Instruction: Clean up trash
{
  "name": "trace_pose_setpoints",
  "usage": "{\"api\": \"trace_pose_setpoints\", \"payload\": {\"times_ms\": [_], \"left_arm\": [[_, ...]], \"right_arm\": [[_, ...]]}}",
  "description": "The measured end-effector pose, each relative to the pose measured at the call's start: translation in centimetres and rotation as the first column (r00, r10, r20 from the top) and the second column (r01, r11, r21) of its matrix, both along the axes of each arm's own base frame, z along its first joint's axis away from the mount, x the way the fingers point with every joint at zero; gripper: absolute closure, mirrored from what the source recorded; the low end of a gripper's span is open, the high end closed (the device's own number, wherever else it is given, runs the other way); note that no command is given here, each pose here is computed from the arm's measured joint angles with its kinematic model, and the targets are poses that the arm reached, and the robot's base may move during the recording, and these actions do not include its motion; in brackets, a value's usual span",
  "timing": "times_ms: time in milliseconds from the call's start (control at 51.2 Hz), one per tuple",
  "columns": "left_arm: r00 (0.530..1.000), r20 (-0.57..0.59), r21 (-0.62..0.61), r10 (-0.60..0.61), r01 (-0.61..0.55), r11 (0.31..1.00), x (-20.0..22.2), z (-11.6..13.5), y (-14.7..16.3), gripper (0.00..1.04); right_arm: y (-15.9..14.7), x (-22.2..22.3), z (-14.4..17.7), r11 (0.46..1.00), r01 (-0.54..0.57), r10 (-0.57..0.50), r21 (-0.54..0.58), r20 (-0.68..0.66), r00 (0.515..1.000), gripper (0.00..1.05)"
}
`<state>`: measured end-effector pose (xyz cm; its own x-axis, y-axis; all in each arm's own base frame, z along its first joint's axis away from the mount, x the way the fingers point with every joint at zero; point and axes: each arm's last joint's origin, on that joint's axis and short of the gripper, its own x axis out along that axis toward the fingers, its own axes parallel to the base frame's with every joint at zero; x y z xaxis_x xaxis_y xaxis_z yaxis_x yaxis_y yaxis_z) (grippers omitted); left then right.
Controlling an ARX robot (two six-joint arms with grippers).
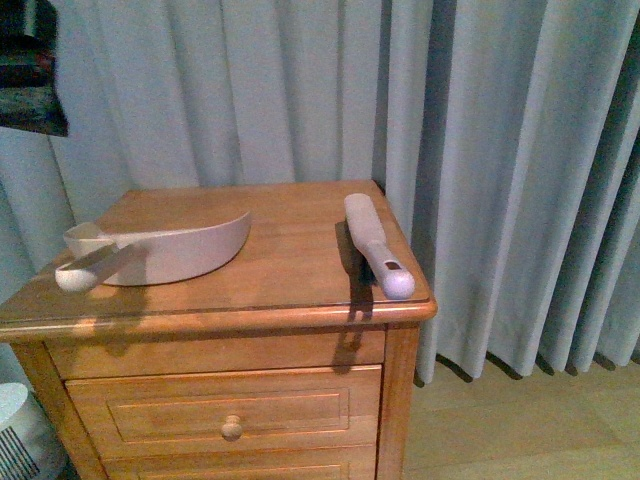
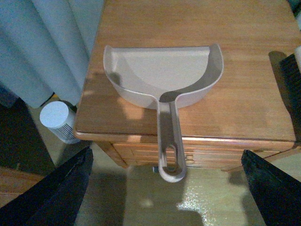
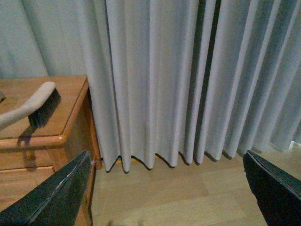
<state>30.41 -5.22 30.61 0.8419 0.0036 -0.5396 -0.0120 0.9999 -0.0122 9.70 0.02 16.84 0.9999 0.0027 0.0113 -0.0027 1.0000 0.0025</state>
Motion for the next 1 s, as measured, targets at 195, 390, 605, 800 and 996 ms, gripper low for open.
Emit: {"api": "trace_pose_setpoints", "payload": {"times_ms": [195,390,605,800,996], "left_arm": [[0.995,-0.097,0.040,0.032,-0.028,0.999,4.6,-2.4,-1.2,0.08],[0.983,-0.175,0.089,0.055,-0.040,0.995,6.5,-5.6,-1.5,0.08],[0.977,-0.207,0.111,0.046,-0.023,0.994,7.8,-7.9,-1.1,0.08],[0.973,-0.231,0.127,0.023,0.007,0.992,8.5,-9.5,-1.2,0.08],[0.969,-0.248,0.152,0.008,0.030,0.988,9.3,-11.2,-1.4,0.08]], "right_arm": [[0.0,0.0,0.0,1.000,0.000,0.000,0.000,0.000,1.000,0.07],[0.0,0.0,0.0,1.000,0.000,0.000,0.000,0.000,1.000,0.07],[0.0,0.0,0.0,1.000,0.000,0.000,0.000,0.000,1.000,0.07],[0.0,0.0,0.0,1.000,0.000,0.000,0.000,0.000,1.000,0.07],[0.0,0.0,0.0,1.000,0.000,0.000,0.000,0.000,1.000,0.07]]}}
